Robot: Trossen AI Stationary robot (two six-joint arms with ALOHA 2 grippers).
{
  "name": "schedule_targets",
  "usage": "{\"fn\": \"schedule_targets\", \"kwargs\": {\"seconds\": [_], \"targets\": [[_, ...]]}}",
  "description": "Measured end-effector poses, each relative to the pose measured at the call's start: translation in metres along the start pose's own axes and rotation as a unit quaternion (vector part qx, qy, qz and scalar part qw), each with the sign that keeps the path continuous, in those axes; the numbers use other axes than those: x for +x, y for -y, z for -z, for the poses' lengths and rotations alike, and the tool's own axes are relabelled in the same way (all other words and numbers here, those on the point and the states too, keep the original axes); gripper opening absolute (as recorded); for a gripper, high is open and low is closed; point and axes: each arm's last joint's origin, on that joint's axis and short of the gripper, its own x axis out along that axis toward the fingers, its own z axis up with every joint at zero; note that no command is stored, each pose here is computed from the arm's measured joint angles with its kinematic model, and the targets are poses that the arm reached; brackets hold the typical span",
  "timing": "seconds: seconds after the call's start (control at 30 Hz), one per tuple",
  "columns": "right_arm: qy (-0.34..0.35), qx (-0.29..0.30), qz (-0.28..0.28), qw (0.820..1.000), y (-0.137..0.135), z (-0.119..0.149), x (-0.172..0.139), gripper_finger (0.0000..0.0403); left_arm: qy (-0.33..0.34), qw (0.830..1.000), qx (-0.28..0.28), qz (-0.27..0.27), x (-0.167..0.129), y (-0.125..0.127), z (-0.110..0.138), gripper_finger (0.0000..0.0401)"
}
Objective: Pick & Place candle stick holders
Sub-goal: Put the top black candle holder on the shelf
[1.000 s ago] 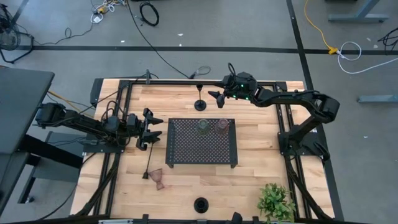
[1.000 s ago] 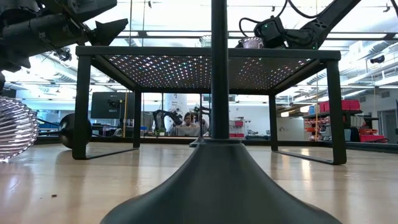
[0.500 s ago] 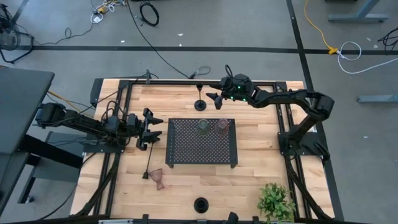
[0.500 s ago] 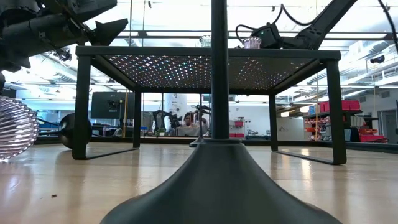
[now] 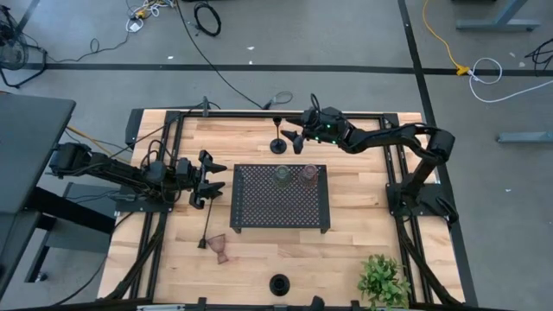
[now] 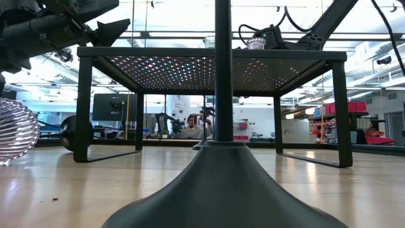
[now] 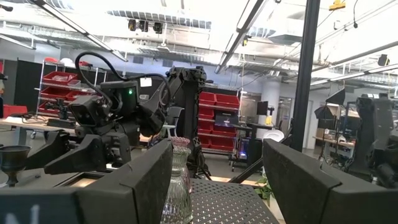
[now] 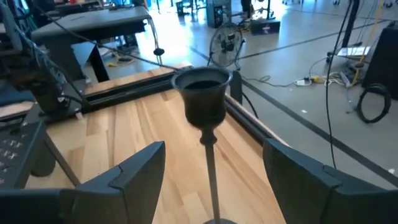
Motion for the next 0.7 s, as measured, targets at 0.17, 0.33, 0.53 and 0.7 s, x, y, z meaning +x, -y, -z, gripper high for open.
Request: {"fn": "schedule_targets", "kwargs": {"seconds": [0.17,0.33,0.53,0.7], "targets": [[0.002,0.002,0.006,1.0,-0.006,0.0,0.001,0.0267,0.0,1.0,0.001,0.0,0.0,0.0,0.0,0.0248],[0.003,-0.009,0.015,1.0,-0.014,0.001,0.002,0.0267,0.0,1.0,0.001,0.0,0.0,0.0,0.0,0.0248],[0.007,-0.003,0.023,1.0,-0.015,-0.002,0.003,0.0267,0.0,1.0,0.001,0.0,0.0,0.0,0.0,0.0248],[-0.006,-0.015,0.034,0.999,-0.017,0.005,0.008,0.0267,0.0,1.0,0.001,0.0,0.0,0.0,0.0,0.0248]]}}
